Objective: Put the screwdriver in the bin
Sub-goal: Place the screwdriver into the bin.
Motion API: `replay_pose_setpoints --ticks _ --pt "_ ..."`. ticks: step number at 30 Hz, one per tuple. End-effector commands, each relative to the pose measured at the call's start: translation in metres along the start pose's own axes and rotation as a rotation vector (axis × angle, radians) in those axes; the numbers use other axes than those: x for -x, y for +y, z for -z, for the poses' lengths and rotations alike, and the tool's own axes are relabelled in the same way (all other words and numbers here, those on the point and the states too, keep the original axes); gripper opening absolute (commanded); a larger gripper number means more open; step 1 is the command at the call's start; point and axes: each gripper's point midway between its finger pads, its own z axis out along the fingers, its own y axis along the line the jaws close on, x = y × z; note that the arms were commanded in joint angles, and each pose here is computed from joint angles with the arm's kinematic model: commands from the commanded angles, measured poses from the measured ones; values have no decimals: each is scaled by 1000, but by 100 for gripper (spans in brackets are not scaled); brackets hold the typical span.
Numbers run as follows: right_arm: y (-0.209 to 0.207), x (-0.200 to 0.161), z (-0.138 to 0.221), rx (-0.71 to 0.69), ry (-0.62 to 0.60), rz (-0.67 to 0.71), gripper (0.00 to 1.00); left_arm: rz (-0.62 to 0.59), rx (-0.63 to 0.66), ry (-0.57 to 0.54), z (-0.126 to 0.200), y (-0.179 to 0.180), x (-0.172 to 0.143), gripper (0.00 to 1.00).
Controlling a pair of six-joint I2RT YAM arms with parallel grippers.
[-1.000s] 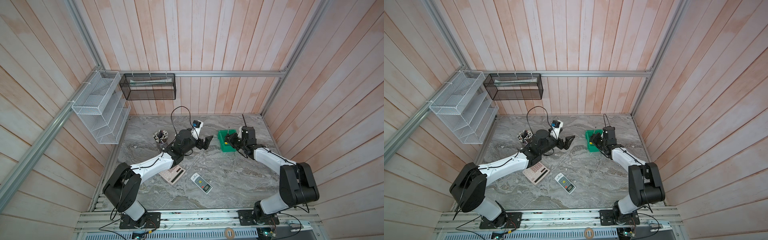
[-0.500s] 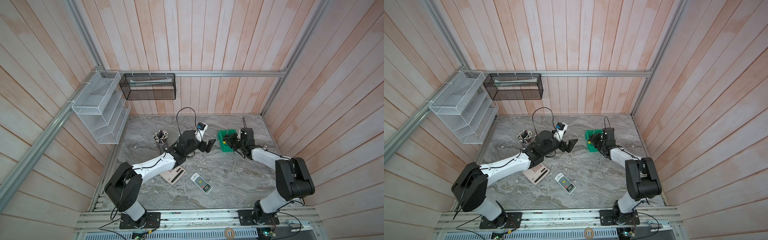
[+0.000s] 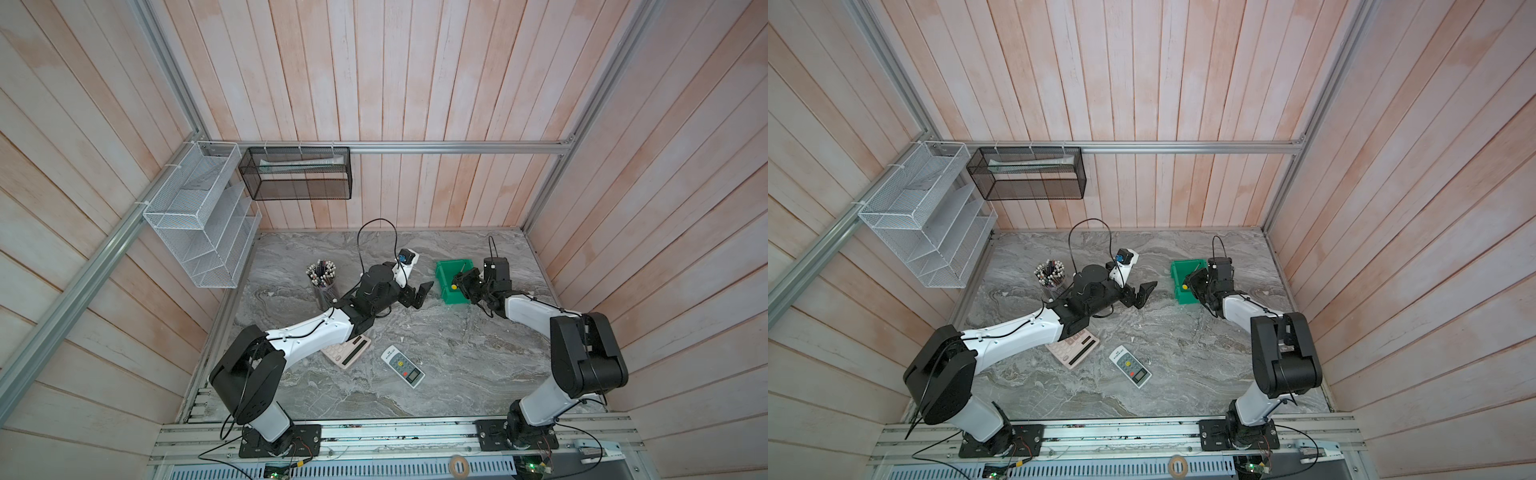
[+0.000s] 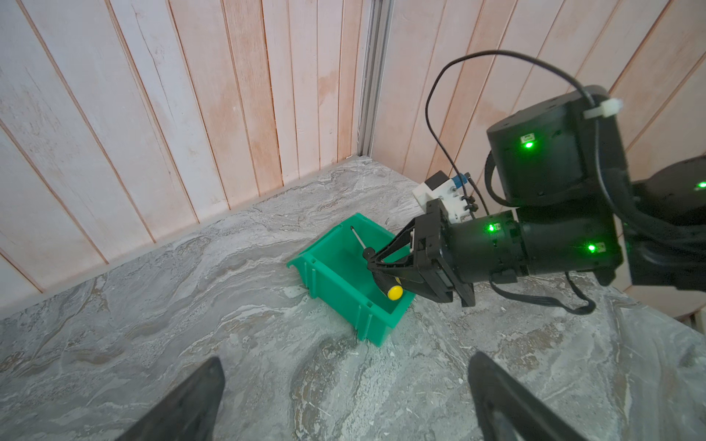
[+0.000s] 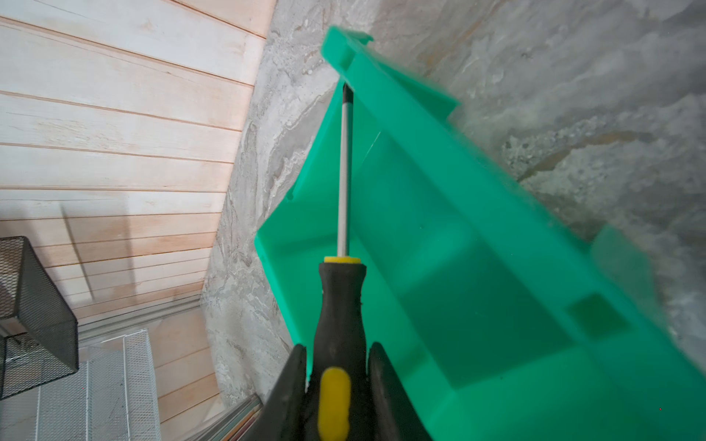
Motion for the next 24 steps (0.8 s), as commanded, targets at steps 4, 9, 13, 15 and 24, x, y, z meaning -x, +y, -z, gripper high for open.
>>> replay_pose_setpoints --ticks 4,9,13,15,24 --pt "-2 -6 -5 5 48 -57 6 -33 21 -40 7 -2 9 100" --pt "3 -3 2 4 33 -65 7 -43 21 -39 6 -5 9 100" --pt "4 1 4 -8 17 -68 7 -47 22 -39 6 -6 9 100" --pt "0 2 3 -34 13 -65 12 -47 24 -42 7 -5 10 100" --pt "-4 5 -3 -67 19 -32 20 -51 23 -50 10 -6 9 100"
